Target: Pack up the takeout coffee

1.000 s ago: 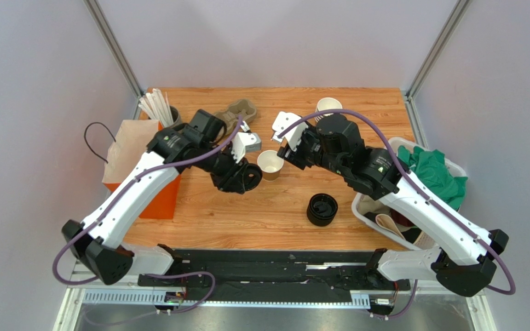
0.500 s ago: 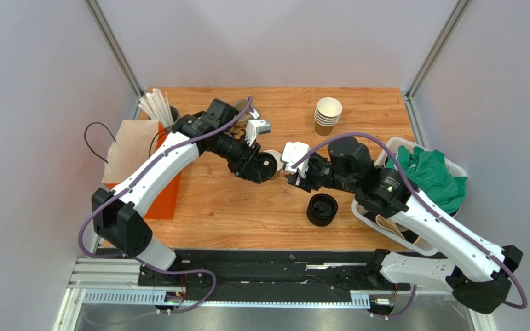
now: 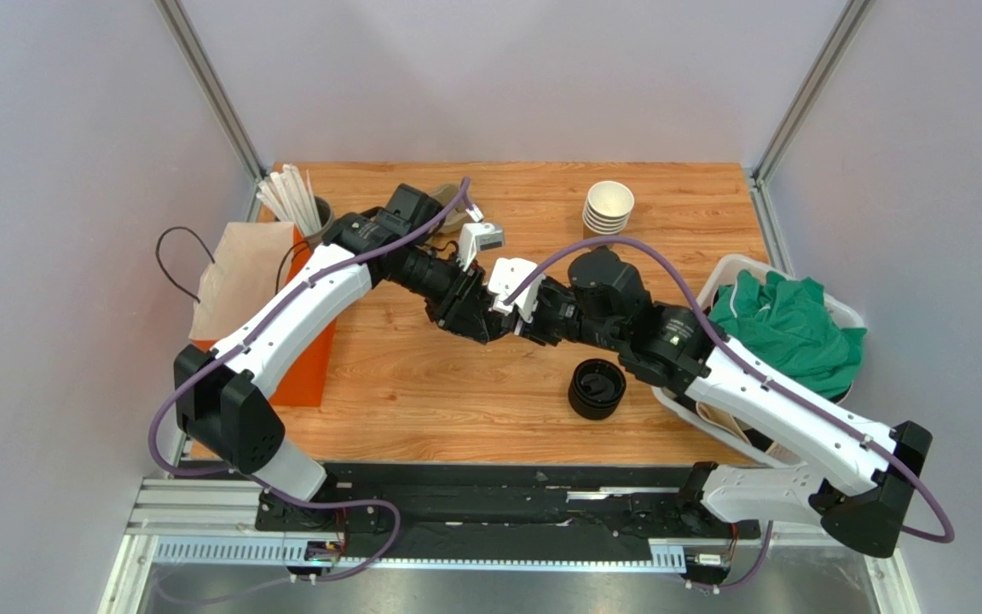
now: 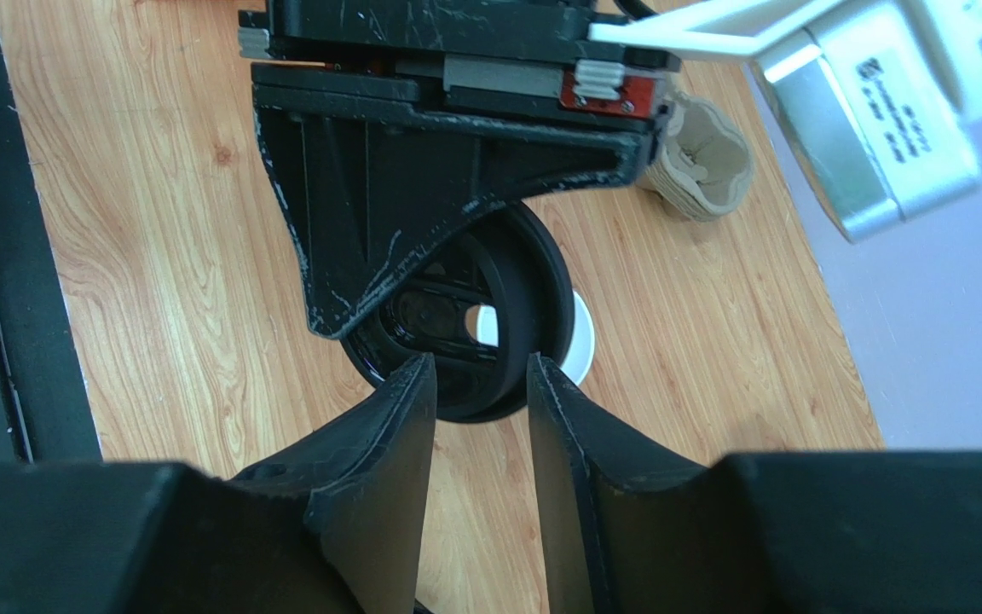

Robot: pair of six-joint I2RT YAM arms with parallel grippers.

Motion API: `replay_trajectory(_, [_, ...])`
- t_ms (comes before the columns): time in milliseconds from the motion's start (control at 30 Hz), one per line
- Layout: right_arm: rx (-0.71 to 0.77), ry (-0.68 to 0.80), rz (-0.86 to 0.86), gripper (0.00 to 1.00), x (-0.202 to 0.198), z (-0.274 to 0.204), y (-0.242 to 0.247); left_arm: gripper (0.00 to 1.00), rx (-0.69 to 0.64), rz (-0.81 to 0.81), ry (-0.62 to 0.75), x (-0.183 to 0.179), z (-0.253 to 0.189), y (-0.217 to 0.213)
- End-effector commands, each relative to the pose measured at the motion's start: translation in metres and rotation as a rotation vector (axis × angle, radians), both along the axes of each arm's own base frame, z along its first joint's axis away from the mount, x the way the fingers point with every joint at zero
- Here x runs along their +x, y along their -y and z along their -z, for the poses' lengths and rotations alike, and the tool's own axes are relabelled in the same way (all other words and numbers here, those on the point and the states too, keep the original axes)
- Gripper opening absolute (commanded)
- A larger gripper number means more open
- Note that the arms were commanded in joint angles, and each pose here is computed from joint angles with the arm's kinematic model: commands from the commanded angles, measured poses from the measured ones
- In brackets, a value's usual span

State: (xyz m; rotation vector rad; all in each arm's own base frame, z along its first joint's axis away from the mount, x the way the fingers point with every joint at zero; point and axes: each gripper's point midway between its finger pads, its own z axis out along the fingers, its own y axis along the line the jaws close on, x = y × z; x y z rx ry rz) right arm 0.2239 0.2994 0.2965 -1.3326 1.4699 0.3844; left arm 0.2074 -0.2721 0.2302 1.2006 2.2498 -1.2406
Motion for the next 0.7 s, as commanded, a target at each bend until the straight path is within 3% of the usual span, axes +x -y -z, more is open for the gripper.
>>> replay_trajectory(0, [0.041,0.038,0.023,0.37,0.008,-0.008,-0.014,0.12,-0.045,0.020,0.011,-0.004,-0.008,0.003])
replay_trajectory(667, [-0.046,0.104,0.124,0.21,0.036,0.016,-0.017,0.12,-0.074,0.042,0.001,-0.009,-0.009,0.004])
